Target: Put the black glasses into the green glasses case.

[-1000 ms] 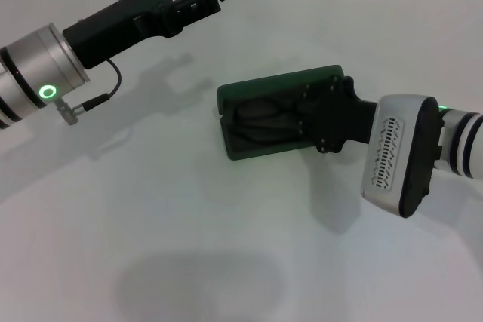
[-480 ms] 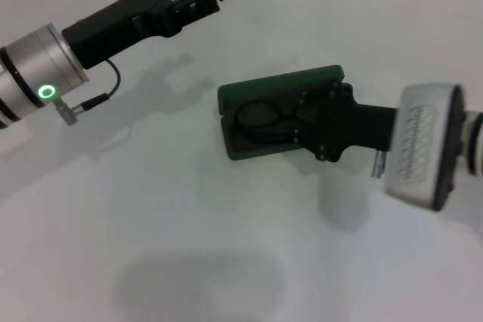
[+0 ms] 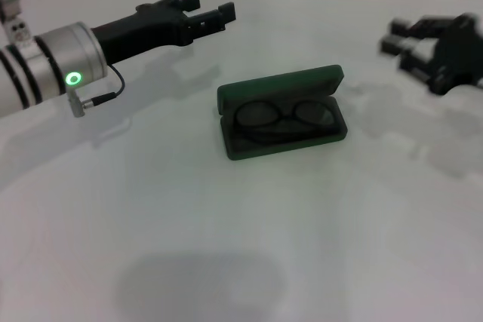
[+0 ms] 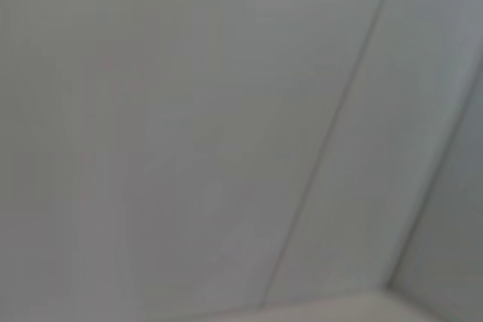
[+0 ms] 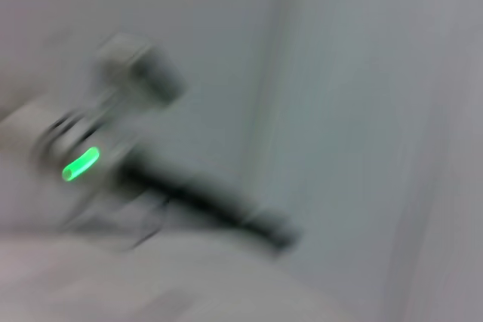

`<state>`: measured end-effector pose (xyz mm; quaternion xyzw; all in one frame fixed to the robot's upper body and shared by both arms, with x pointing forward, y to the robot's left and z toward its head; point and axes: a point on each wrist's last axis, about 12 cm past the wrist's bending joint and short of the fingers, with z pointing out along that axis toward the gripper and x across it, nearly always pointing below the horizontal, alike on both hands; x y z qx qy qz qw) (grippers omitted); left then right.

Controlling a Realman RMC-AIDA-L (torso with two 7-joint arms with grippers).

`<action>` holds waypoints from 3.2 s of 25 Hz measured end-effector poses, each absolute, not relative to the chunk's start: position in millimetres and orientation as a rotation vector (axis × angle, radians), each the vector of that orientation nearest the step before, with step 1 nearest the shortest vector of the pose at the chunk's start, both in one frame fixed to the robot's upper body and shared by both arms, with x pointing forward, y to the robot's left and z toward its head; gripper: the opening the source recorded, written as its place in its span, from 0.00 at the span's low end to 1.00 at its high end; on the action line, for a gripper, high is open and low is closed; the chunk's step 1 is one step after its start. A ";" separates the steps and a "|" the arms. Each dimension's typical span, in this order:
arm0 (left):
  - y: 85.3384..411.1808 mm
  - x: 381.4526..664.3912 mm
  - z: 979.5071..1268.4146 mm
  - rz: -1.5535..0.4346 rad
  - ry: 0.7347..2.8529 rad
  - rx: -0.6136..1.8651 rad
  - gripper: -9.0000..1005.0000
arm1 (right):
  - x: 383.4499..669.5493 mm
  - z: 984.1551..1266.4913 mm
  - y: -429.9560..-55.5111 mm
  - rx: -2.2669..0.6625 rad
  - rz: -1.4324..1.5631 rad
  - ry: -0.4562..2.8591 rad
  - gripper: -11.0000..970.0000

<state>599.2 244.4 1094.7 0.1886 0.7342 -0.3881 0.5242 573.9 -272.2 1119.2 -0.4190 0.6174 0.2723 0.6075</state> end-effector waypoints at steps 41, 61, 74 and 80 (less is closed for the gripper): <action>157.1 616.7 1084.1 -0.786 2.078 0.985 0.89 | 568.9 1109.1 -301.5 -0.722 0.574 1.453 0.73; 219.4 533.6 1118.4 -1.087 1.332 1.073 0.89 | 542.3 1117.9 -273.5 -1.078 0.862 1.304 0.73; 243.4 484.9 1094.5 -1.144 1.245 1.079 0.89 | 532.8 1101.5 -237.0 -1.232 0.908 1.246 0.74; 243.3 482.9 1092.6 -1.146 1.241 1.065 0.89 | 535.7 1101.9 -233.3 -1.242 0.919 1.246 0.73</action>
